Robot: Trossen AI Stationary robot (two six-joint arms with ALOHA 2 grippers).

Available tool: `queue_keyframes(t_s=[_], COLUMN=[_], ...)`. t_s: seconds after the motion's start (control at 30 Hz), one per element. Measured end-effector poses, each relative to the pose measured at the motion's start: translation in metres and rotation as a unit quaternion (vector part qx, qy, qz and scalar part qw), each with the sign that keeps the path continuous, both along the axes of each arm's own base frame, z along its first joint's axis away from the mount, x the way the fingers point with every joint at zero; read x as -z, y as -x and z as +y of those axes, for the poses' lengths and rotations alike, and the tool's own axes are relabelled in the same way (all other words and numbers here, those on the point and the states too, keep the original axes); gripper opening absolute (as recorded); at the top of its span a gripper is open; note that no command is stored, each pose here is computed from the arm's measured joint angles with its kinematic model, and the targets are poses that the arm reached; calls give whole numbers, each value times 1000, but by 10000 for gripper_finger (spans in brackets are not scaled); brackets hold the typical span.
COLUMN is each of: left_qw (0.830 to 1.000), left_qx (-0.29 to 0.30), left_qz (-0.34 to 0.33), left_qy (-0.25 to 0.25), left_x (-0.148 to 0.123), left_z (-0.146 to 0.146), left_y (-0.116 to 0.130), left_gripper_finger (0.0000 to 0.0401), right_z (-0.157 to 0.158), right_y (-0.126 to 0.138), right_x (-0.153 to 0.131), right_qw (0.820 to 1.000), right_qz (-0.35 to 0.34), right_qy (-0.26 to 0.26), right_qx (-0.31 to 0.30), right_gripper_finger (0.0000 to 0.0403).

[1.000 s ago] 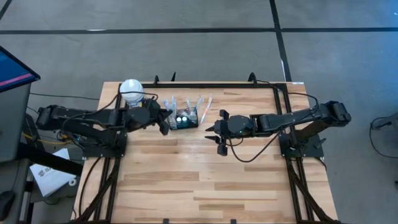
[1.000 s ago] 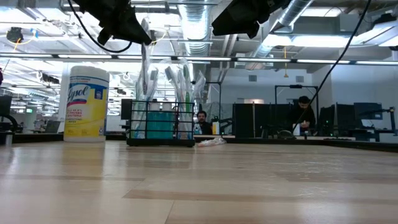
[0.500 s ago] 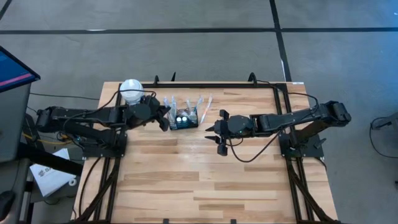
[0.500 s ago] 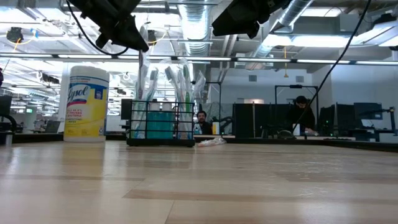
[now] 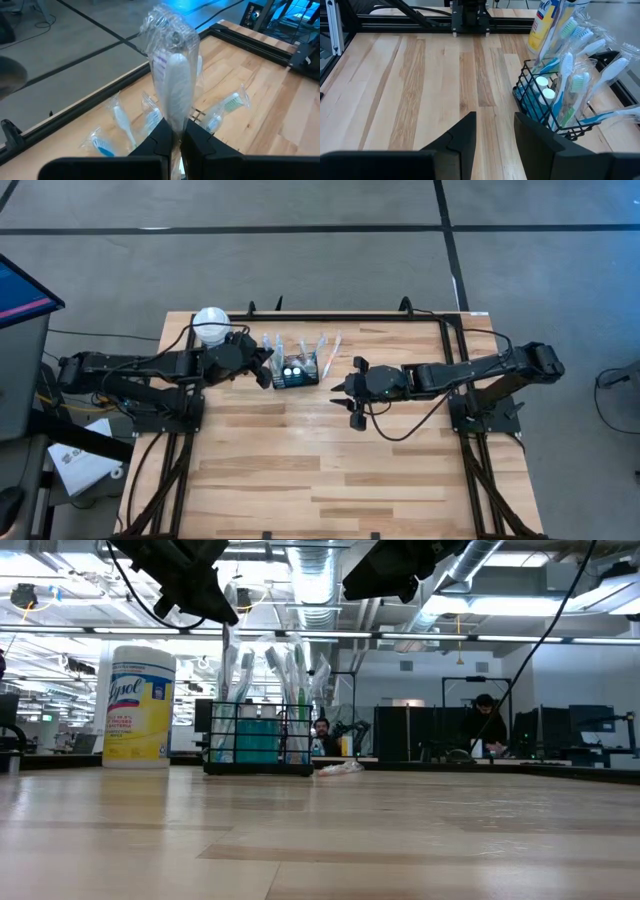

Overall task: Pick & Place toothbrushing station
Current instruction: Put the purple toothbrush into the mesh organizer

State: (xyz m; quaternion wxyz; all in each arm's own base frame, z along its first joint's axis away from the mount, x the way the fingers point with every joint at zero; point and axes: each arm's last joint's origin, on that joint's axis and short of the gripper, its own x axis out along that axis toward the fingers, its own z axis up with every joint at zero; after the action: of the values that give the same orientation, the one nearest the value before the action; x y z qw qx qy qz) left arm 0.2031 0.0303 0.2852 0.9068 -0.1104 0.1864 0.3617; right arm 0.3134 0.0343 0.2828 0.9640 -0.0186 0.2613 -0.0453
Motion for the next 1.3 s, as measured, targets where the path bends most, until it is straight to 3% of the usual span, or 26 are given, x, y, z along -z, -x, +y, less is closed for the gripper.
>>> queue_keyframes(t_s=[1.3], left_qw=[999], left_qx=[-19], left_qz=[-19], left_qy=[33], left_x=[64], left_z=[0], left_y=[7], left_gripper_finger=[9], right_z=[0], right_y=[0], right_x=[0], right_qw=[1000], right_qz=[0], right_qy=[0], right_qx=[0], right_gripper_finger=[121])
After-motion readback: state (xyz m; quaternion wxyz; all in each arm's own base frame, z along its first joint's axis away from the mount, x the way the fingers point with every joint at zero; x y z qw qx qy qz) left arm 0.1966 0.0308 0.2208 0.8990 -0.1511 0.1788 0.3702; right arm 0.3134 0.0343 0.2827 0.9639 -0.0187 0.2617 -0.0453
